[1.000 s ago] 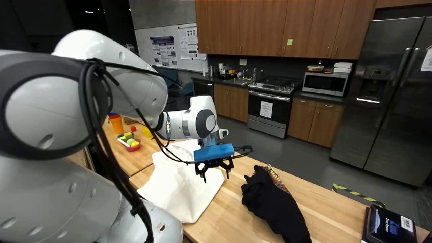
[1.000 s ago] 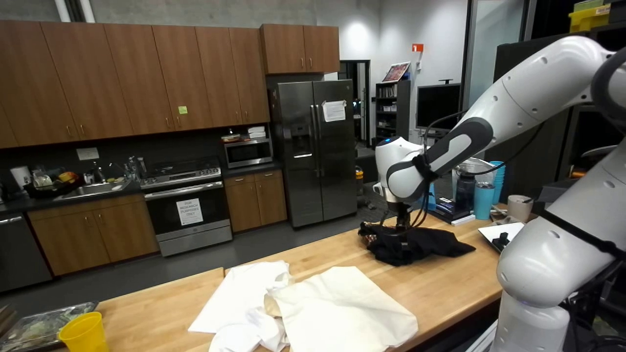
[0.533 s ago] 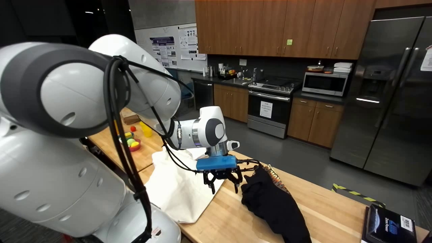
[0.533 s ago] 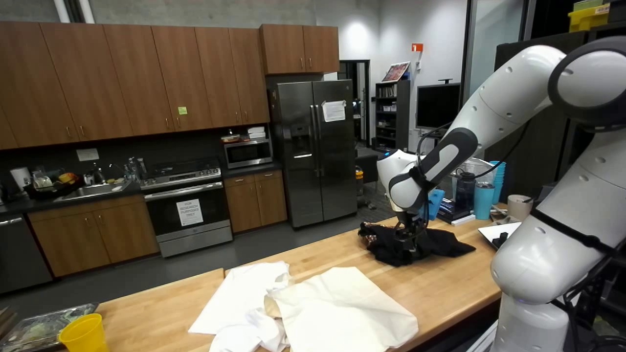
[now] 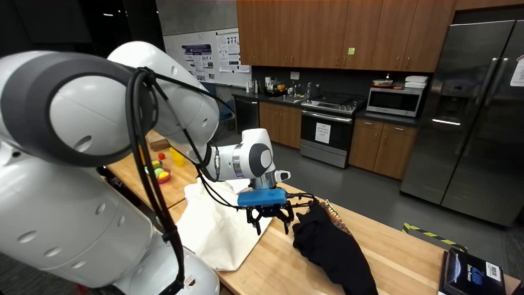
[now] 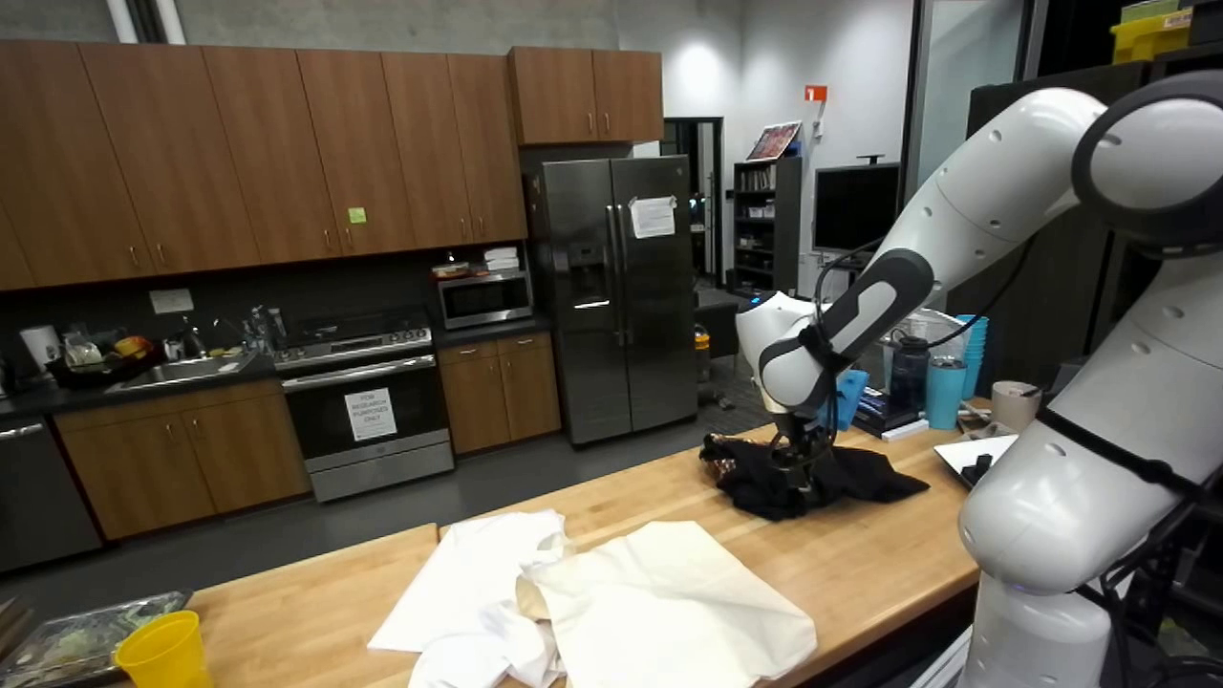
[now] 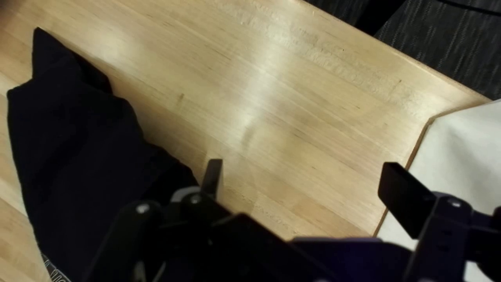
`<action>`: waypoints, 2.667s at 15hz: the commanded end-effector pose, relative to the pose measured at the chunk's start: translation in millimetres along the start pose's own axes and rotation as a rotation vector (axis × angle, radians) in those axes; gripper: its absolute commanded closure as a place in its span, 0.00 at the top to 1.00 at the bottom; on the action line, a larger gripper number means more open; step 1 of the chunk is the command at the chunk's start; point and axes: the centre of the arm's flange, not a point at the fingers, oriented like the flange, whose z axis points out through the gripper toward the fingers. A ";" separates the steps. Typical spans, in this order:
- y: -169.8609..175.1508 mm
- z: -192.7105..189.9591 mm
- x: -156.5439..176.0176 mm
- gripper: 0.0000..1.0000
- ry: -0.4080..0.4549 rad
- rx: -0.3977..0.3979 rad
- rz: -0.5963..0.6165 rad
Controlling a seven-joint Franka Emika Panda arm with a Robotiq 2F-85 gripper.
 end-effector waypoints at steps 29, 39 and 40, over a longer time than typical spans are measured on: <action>-31.4 28.1 -27.7 1.00 0.055 -0.127 -0.310; -66.8 6.7 -0.6 1.00 0.401 -0.338 -0.067; -76.5 7.9 2.0 1.00 0.395 -0.344 -0.064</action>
